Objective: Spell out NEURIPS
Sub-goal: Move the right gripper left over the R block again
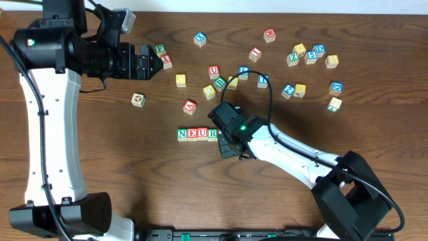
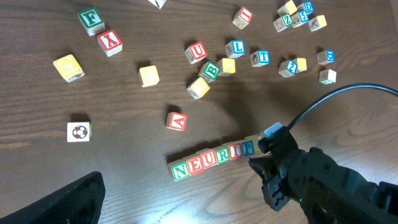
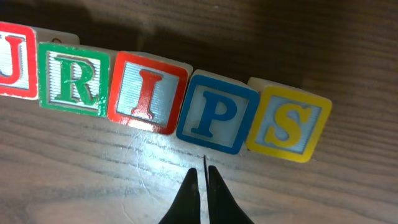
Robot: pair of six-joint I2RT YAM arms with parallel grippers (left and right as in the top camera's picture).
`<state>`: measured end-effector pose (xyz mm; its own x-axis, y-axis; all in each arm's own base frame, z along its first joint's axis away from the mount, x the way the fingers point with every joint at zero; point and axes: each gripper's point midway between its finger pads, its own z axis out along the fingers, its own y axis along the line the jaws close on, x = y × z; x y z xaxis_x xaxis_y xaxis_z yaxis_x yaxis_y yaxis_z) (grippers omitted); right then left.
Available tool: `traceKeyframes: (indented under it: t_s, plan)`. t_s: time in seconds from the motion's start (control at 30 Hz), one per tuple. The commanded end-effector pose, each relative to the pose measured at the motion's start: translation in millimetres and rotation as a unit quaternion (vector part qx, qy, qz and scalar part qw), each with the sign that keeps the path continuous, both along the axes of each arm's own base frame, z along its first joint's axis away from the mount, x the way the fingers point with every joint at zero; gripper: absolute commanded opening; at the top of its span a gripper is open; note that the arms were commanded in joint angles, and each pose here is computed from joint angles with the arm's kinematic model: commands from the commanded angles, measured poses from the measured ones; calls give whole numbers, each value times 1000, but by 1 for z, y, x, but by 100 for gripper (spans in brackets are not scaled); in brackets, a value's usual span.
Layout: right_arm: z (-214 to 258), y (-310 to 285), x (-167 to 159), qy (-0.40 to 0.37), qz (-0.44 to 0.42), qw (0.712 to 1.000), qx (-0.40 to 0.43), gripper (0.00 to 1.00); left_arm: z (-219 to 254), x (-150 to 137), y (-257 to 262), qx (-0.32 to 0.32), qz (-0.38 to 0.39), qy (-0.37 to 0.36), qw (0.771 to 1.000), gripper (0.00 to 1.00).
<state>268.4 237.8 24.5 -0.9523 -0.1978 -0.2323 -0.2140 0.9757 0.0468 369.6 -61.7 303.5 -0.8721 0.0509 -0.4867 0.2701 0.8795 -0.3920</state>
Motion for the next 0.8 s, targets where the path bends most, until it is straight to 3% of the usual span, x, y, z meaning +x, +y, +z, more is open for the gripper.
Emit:
traceKeyframes:
  t_s: [0.0, 0.77]
  plan:
    - [-4, -3, -3, -5, -5, 1000, -7, 1, 8, -1, 0, -1, -6, -14, 1000, 98]
    - [-8, -3, 0, -18, -7, 1000, -3, 1, 8, -1, 0, -1, -6, -14, 1000, 98]
